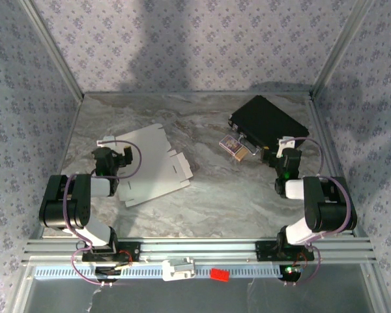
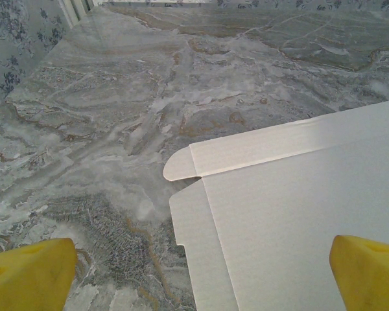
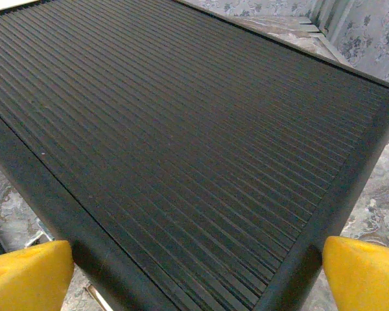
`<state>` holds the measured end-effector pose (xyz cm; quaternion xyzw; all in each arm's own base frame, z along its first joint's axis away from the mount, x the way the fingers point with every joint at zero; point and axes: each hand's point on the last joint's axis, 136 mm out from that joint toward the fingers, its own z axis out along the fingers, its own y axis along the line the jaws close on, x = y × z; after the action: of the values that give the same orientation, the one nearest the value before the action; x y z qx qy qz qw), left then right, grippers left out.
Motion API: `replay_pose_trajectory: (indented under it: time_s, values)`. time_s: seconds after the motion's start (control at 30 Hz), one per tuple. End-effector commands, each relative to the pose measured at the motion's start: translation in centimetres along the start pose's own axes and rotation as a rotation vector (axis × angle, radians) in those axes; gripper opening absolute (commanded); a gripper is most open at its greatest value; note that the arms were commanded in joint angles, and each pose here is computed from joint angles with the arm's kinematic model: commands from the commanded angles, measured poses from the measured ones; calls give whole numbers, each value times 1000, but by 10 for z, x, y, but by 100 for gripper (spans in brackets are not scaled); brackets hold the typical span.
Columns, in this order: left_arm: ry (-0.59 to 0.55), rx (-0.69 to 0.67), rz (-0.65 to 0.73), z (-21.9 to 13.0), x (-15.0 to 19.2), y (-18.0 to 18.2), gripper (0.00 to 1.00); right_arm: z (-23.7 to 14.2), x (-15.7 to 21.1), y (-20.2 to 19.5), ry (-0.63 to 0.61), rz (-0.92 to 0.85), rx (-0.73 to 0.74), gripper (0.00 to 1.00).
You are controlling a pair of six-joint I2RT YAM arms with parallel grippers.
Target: Fold the paper box
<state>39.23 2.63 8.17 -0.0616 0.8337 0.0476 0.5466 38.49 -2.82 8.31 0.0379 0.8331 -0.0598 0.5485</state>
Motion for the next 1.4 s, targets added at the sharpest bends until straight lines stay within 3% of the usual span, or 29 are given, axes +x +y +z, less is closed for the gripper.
replay_pose_trajectory:
  time_s: [0.0,0.27,0.47,0.6,0.7,0.77,0.8,0.83,0.87,0.9,0.93,0.97,1.0,1.07,1.1,1.23,1.3,1.37]
  values:
    - [-30,0,-5,-1,-8,0,100,4,-4,3,0,-4,-21,99]
    - [-43,2,7,-4,-13,-3,100,0,-8,3,-13,-5,-12,99]
    - [-97,-105,98,-34,-50,-9,100,-40,-49,-18,-109,8,187,99]
    - [-201,-198,12,-71,-101,-6,100,-85,-143,-21,-286,40,266,99]
    - [-287,-231,7,-103,-159,-24,100,-134,-245,0,-432,61,206,99]
    - [-286,-247,-76,-116,-193,-30,100,-162,-295,10,-432,145,183,99]
    - [-201,-248,-220,-121,-199,-25,100,-169,-307,13,-347,261,124,99]
    - [-58,-261,-360,-129,-188,-18,100,-169,-308,10,-251,383,88,99]
    - [53,-264,-492,-129,-176,-11,100,-166,-279,0,-64,586,124,99]
    - [165,-122,-604,-114,-165,-24,100,-159,-258,-1,67,733,126,98]
    - [252,4,-702,-101,-156,-37,97,-143,-264,14,100,720,-23,90]
    - [371,30,-802,-94,-137,-43,85,-132,-267,42,138,675,-202,95]
    - [500,-28,-834,-96,-112,-44,82,-128,-254,58,216,629,-210,94]
    - [709,-71,-767,-108,-75,-53,62,-120,-220,89,356,537,-169,92]
    - [772,-84,-709,-116,-60,-54,56,-118,-204,122,435,487,-243,85]
    - [837,-115,-648,-142,-21,-39,54,-117,-128,241,673,265,-465,71]
    - [867,-141,-669,-149,-4,-29,53,-107,-88,276,776,160,-517,59]
    - [914,-153,-682,-150,11,-27,50,-97,-55,296,857,83,-542,53]
